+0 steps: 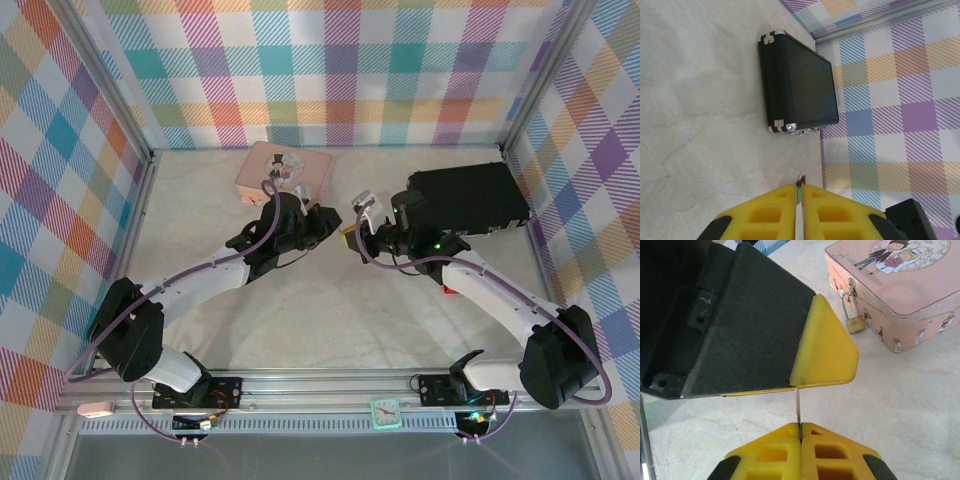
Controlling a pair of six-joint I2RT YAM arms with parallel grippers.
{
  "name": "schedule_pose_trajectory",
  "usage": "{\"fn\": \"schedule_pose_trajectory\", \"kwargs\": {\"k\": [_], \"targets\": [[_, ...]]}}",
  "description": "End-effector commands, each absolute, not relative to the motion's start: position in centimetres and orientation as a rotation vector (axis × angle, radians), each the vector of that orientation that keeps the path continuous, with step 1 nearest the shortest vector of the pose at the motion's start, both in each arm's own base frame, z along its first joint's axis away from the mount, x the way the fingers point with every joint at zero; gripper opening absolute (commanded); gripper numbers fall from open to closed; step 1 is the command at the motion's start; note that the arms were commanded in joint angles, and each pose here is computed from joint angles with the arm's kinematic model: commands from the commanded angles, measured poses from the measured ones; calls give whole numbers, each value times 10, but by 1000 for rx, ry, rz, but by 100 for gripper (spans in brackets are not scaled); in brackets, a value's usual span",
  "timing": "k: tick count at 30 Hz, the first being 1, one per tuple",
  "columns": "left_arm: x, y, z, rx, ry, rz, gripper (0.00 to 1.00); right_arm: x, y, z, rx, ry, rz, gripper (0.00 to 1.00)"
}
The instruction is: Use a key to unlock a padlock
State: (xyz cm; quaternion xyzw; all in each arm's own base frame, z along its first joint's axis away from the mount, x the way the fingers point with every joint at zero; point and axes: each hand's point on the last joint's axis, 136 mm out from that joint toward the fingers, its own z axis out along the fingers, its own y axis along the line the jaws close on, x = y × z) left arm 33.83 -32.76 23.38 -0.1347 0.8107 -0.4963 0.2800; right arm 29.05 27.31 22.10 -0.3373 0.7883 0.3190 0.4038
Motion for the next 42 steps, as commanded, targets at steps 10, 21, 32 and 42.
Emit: {"fn": "schedule_pose_trajectory", "kwargs": {"k": [10,21,32,42], "targets": [[346,-320,254,-237,2050,-1233,0,305,256,257,-553,1968,950,43],[357,-306,254,-207,1974,-1219,0,310,255,237,-328,2020,1206,44],[375,-199,173,-501,2181,-837,0,320,272,150,-322,2378,935,44],[372,-135,156,-672,2169,-773,11,353,330,86,-612,2565,612,46]]}}
